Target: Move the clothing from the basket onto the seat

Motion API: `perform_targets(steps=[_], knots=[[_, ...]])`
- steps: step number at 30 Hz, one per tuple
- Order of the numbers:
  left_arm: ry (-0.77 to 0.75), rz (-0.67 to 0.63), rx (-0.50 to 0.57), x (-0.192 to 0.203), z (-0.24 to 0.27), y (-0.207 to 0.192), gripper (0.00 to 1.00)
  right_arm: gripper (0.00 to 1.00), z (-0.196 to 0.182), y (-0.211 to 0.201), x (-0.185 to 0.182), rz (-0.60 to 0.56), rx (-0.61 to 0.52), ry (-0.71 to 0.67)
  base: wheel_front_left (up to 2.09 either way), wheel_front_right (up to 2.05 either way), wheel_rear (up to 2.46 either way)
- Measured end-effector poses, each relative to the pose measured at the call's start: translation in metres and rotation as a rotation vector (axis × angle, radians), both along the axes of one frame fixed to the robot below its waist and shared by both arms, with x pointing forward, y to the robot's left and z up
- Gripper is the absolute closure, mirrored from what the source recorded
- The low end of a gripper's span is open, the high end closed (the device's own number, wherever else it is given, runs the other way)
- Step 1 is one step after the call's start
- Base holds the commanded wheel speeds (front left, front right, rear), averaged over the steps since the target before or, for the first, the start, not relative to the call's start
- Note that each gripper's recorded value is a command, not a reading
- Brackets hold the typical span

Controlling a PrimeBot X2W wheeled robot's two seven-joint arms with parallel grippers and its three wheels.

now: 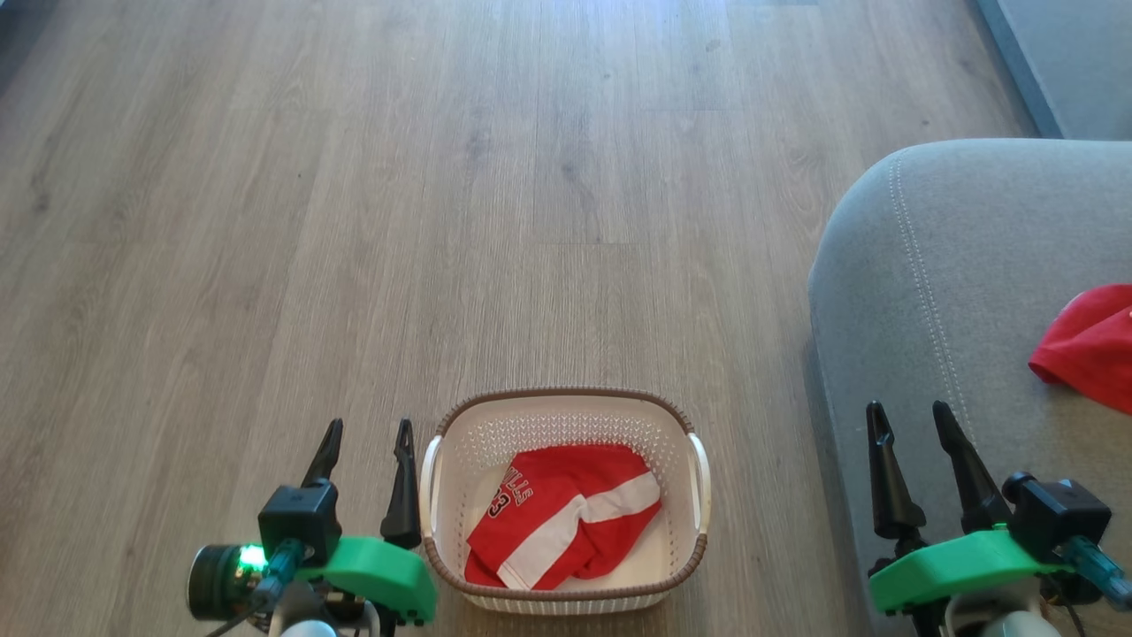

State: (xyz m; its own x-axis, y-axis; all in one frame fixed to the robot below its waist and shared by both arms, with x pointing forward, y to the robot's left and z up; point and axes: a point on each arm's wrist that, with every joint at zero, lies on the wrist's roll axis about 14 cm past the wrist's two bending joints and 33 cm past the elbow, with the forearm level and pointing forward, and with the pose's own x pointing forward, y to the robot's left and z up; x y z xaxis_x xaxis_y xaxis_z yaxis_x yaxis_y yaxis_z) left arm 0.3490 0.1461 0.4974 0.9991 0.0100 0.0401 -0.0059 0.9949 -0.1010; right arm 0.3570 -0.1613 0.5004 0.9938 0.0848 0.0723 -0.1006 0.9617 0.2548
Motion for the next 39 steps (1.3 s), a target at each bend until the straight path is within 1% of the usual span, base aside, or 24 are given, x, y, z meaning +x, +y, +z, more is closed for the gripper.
perform_targets(steps=[5, 10, 19, 22, 27, 33, 39], knots=[[-0.001, -0.009, -0.001, 0.000, 0.000, -0.003, 0.00, 0.00, -0.001, -0.003, -0.001, -0.010, 0.000, 0.002, 0.00, 0.00, 0.00], [0.005, -0.025, -0.002, 0.002, -0.002, -0.006, 0.00, 0.00, -0.007, -0.015, -0.002, -0.044, -0.002, 0.022, 0.00, 0.00, 0.00], [0.065, -0.070, -0.008, 0.015, -0.021, -0.018, 0.00, 0.00, -0.023, -0.024, 0.004, -0.074, -0.006, 0.071, 0.00, 0.00, 0.00], [0.075, -0.101, -0.007, 0.036, -0.026, -0.024, 0.00, 0.00, -0.021, -0.029, 0.019, -0.088, -0.015, 0.063, 0.00, 0.00, 0.00], [0.099, -0.196, 0.027, 0.078, -0.044, -0.045, 0.00, 0.00, -0.022, -0.044, 0.050, -0.130, -0.023, 0.047, 0.00, 0.00, 0.00], [0.197, -0.318, 0.076, 0.120, -0.097, -0.073, 0.00, 0.00, -0.049, -0.050, 0.070, -0.145, -0.034, 0.103, 0.00, 0.00, 0.00], [0.285, -0.424, 0.108, 0.164, -0.157, -0.101, 0.00, 0.00, -0.088, -0.049, 0.085, -0.135, -0.053, 0.181, 0.00, 0.00, 0.00]])
